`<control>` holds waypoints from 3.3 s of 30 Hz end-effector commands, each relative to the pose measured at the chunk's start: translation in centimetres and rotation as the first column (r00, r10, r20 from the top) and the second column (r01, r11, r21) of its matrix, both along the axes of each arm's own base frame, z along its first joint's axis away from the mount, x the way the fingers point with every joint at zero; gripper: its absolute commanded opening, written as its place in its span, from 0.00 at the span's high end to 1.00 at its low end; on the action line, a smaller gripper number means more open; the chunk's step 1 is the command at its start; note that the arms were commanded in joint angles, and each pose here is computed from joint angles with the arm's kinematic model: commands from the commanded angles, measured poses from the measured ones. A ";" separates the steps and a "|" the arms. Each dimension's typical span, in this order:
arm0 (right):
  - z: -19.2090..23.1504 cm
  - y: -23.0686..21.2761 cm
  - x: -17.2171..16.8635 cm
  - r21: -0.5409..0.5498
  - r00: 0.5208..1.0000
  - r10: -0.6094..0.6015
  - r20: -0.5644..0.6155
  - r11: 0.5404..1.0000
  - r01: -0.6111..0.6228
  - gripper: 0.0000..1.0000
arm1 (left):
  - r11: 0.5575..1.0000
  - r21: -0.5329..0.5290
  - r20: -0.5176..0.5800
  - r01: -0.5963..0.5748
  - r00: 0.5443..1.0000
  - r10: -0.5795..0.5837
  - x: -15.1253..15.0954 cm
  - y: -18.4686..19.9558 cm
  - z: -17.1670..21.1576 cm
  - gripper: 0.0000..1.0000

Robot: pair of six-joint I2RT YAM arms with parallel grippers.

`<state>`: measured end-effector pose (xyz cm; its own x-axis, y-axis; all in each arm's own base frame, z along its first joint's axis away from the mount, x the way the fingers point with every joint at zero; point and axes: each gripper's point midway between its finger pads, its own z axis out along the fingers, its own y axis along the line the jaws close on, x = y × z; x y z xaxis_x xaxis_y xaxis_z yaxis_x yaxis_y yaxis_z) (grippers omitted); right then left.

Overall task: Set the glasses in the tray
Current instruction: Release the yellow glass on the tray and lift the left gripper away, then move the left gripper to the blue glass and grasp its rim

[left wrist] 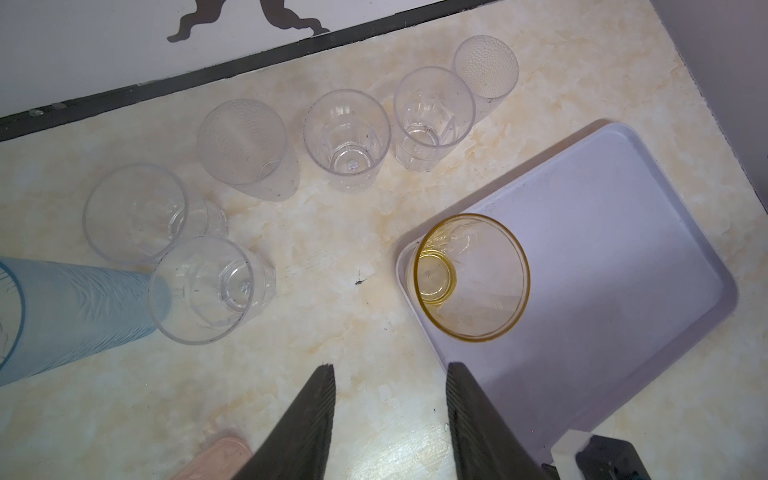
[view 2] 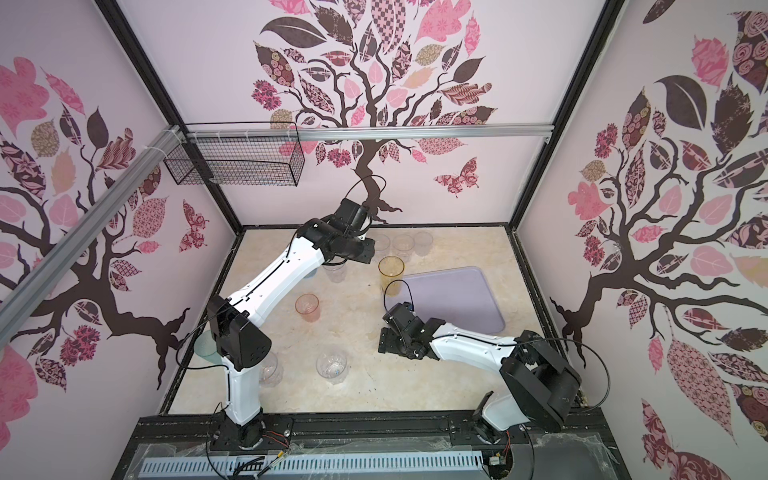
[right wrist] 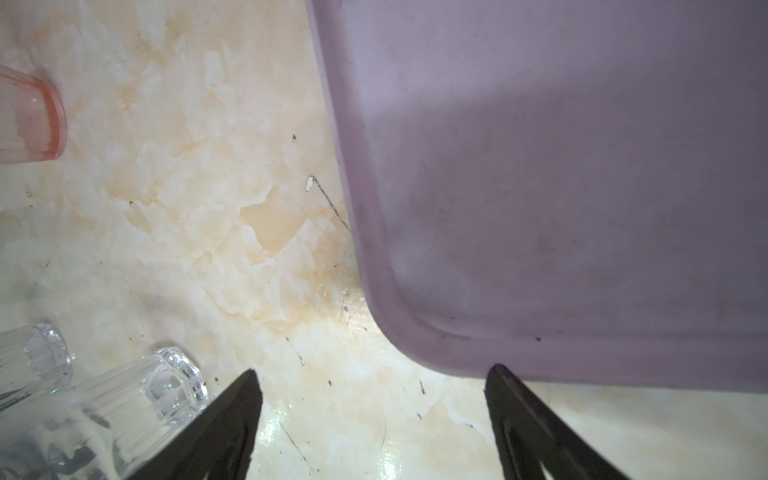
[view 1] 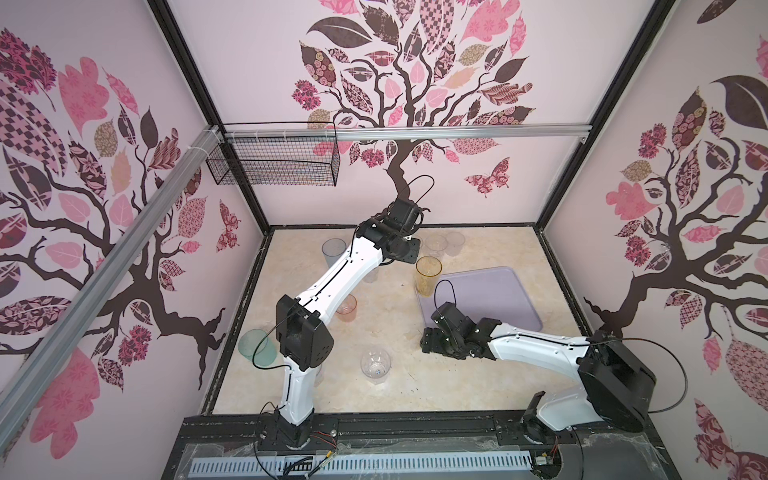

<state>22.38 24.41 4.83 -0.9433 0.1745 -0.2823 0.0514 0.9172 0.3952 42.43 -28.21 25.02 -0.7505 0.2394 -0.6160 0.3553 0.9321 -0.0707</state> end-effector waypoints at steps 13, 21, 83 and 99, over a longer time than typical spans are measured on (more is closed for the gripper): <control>5.2 -3.0 1.6 -0.078 0.982 -0.032 0.188 0.996 0.048 0.10 | 0.991 -0.117 0.186 -0.070 0.978 0.091 -3.2 5.8 5.9 0.45; 5.3 -2.3 1.9 -0.053 0.983 -0.036 0.182 0.998 0.046 0.10 | 0.984 -0.162 0.219 -0.075 0.970 0.110 -3.8 7.3 7.3 0.42; 9.6 -3.5 4.3 -0.061 0.963 0.019 0.270 0.998 -0.003 0.09 | 0.817 -0.186 -0.090 -0.546 0.838 0.539 7.6 27.4 -4.8 0.53; 7.5 -3.8 3.0 -0.033 0.977 0.000 0.213 0.999 0.008 0.09 | 0.846 -0.009 -0.101 -0.533 0.842 0.530 12.2 27.5 -9.7 0.74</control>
